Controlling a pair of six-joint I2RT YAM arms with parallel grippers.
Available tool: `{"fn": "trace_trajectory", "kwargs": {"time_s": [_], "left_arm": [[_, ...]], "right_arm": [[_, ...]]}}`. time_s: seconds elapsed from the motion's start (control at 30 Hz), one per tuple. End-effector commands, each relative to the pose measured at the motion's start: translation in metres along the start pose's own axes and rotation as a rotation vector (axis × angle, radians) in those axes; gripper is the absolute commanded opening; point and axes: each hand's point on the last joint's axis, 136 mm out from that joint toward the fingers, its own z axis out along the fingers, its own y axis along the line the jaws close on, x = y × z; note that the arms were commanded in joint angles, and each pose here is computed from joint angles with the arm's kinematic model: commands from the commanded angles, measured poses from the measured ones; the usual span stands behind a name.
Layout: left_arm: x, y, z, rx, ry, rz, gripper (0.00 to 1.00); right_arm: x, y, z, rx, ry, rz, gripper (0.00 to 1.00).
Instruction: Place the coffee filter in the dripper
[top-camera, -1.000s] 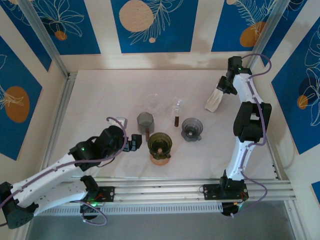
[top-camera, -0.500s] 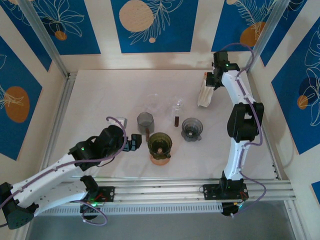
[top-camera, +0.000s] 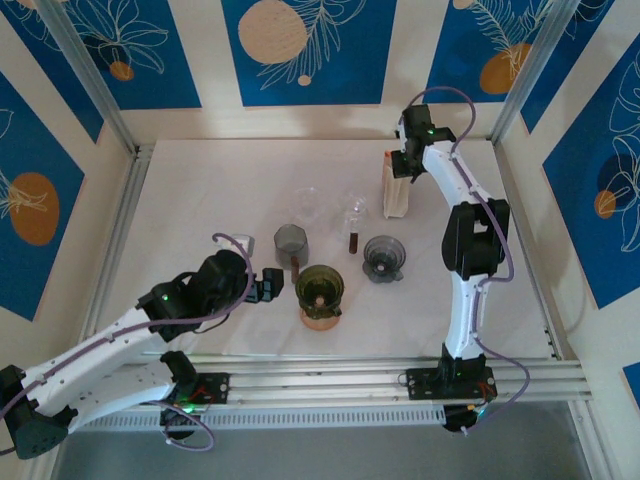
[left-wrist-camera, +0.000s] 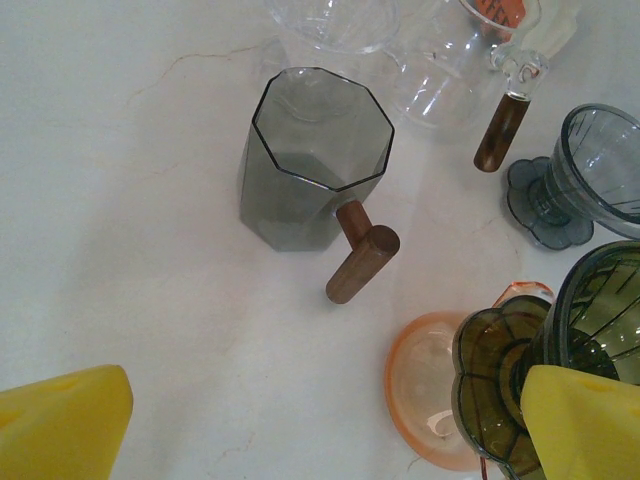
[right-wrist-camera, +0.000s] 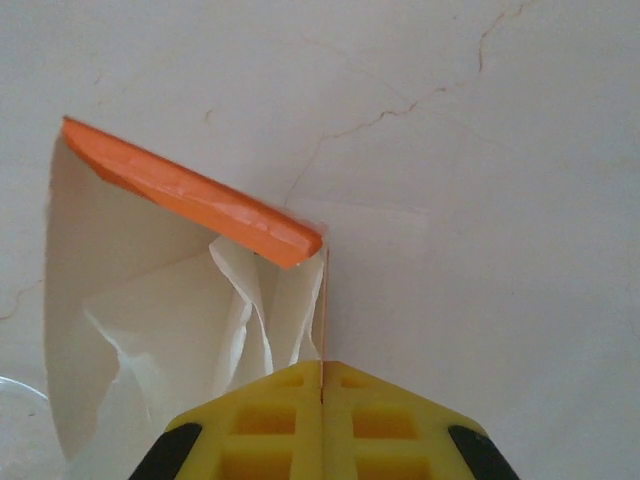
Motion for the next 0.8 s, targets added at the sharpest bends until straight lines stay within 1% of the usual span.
{"fn": "trace_trajectory", "kwargs": {"time_s": [0.0,0.03,0.13,0.3,0.47,0.67,0.77], "left_arm": [[-0.007,-0.001,-0.003,0.014,-0.019,-0.008,1.00],[-0.006,-0.001,-0.003,0.013,-0.017,-0.006,1.00],[-0.006,-0.001,-0.003,0.014,-0.018,-0.008,1.00],[-0.006,-0.001,-0.002,0.017,-0.017,-0.011,1.00],[-0.006,-0.003,-0.001,0.024,-0.016,-0.013,1.00],[-0.007,-0.005,-0.001,0.033,-0.014,-0.012,1.00],[-0.007,-0.005,-0.001,0.034,-0.016,-0.011,1.00]], "right_arm": [[0.002,0.002,0.005,0.003,0.015,-0.020,0.04],[0.003,0.001,0.006,0.006,0.018,-0.018,0.04],[0.005,0.000,0.008,0.009,0.023,-0.006,0.09],[0.000,-0.006,-0.001,0.016,-0.004,0.037,0.25],[-0.009,-0.014,-0.023,0.014,-0.068,0.101,0.37],[-0.018,-0.016,-0.055,-0.002,-0.140,0.172,0.46],[-0.016,-0.014,-0.073,-0.021,-0.168,0.222,0.49]]}}
